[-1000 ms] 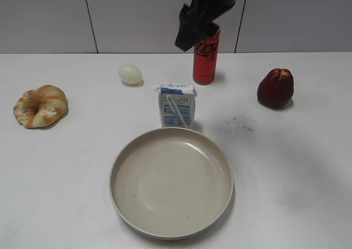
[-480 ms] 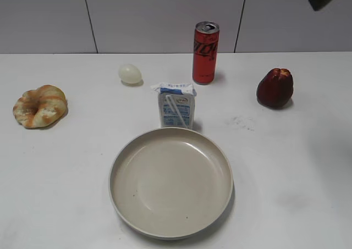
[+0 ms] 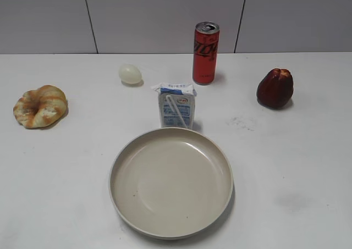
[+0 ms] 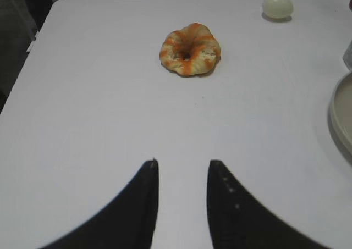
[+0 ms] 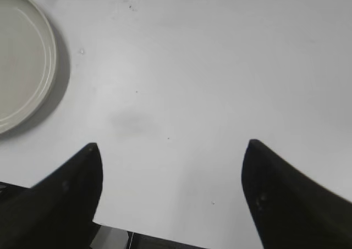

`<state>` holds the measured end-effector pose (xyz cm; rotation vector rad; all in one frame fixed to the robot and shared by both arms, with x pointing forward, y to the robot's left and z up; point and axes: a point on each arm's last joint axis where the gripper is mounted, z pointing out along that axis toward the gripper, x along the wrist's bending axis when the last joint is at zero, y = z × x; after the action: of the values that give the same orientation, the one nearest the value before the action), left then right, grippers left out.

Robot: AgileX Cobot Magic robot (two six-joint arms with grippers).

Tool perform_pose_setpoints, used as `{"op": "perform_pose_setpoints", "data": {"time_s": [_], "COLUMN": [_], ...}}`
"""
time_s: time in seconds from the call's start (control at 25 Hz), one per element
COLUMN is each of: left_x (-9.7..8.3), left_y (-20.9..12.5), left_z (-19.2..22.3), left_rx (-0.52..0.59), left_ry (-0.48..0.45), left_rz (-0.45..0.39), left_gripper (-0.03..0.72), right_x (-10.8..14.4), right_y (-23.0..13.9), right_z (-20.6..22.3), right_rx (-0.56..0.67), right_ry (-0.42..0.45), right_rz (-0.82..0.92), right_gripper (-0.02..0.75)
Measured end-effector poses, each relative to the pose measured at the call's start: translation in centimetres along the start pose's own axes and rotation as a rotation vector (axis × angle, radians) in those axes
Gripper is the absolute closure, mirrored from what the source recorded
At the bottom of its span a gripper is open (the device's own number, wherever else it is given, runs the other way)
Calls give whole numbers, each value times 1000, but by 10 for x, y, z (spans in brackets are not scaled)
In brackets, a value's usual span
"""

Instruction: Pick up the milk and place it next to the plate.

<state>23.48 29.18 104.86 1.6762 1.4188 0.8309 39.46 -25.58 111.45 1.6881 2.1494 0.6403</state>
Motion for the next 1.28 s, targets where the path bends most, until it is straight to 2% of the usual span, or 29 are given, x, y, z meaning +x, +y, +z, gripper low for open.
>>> {"op": "perform_pose_setpoints", "data": {"time_s": [0.2, 0.32, 0.6, 0.8, 1.28], "left_x": [0, 0, 0, 0, 0], "left_y": [0, 0, 0, 0, 1], "left_z": [0, 0, 0, 0, 2], "left_rx": [0, 0, 0, 0, 14], "left_ry": [0, 0, 0, 0, -1], "left_rz": [0, 0, 0, 0, -1], "left_gripper": [452, 452, 452, 452, 452], "right_x": [-2, -3, -4, -2, 1], "right_y": [-66, -100, -153, -160, -159], "right_z": [-6, -13, -9, -8, -9], "right_rx": [-83, -176, -344, -442, -456], "right_ry": [2, 3, 2, 24, 53], "right_rz": [-5, -29, -47, -62, -94], "right_gripper": [145, 145, 145, 145, 145]}}
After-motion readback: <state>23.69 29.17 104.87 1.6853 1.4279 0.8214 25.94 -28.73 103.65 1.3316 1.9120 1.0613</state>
